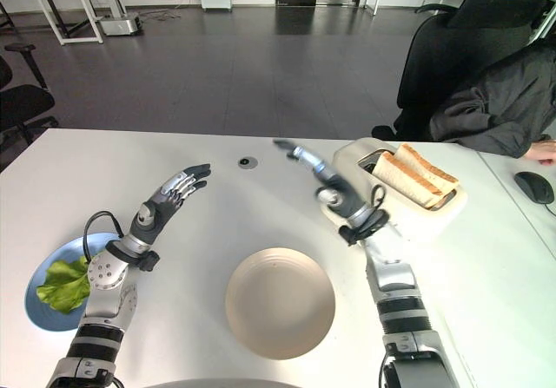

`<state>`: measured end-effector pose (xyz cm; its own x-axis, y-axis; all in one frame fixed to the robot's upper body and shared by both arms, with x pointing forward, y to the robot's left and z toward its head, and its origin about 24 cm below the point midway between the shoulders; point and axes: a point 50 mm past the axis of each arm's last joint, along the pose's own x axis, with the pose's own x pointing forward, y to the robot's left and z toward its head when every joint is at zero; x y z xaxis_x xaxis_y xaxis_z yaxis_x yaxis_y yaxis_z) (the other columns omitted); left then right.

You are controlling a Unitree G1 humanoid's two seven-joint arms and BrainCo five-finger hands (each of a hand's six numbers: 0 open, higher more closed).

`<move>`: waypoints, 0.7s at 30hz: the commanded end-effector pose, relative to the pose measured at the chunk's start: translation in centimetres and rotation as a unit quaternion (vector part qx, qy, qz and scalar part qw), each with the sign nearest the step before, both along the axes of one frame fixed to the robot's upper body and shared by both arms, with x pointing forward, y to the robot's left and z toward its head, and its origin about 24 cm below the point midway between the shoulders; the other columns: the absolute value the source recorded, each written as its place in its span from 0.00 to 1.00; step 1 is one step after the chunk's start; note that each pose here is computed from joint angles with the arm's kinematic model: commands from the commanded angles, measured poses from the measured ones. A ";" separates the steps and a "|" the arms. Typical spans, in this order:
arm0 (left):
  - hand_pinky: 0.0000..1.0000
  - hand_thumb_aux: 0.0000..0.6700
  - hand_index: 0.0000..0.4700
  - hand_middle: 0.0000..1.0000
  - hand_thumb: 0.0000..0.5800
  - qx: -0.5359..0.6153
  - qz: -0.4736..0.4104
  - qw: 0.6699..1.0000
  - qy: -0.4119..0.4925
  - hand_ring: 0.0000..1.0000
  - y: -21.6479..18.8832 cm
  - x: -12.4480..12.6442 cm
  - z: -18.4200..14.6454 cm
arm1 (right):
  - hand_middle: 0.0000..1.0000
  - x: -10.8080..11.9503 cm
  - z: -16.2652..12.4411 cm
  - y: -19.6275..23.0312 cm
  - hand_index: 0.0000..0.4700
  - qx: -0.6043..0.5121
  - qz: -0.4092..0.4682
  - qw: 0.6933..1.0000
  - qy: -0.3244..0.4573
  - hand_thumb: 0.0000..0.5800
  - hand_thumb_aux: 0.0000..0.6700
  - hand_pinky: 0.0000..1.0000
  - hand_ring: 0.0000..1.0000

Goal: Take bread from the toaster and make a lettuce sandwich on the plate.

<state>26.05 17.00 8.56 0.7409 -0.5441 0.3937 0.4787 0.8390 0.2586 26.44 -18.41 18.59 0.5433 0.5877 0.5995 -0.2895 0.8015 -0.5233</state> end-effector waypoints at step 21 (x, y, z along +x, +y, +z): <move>0.00 0.00 0.00 0.00 0.00 0.020 -0.040 0.999 -0.003 0.00 -2.1 1.3 0.2 | 0.00 -0.2 -2.6 -18.4 0.87 -0.351 -0.411 0.815 0.207 0.98 0.87 0.00 0.00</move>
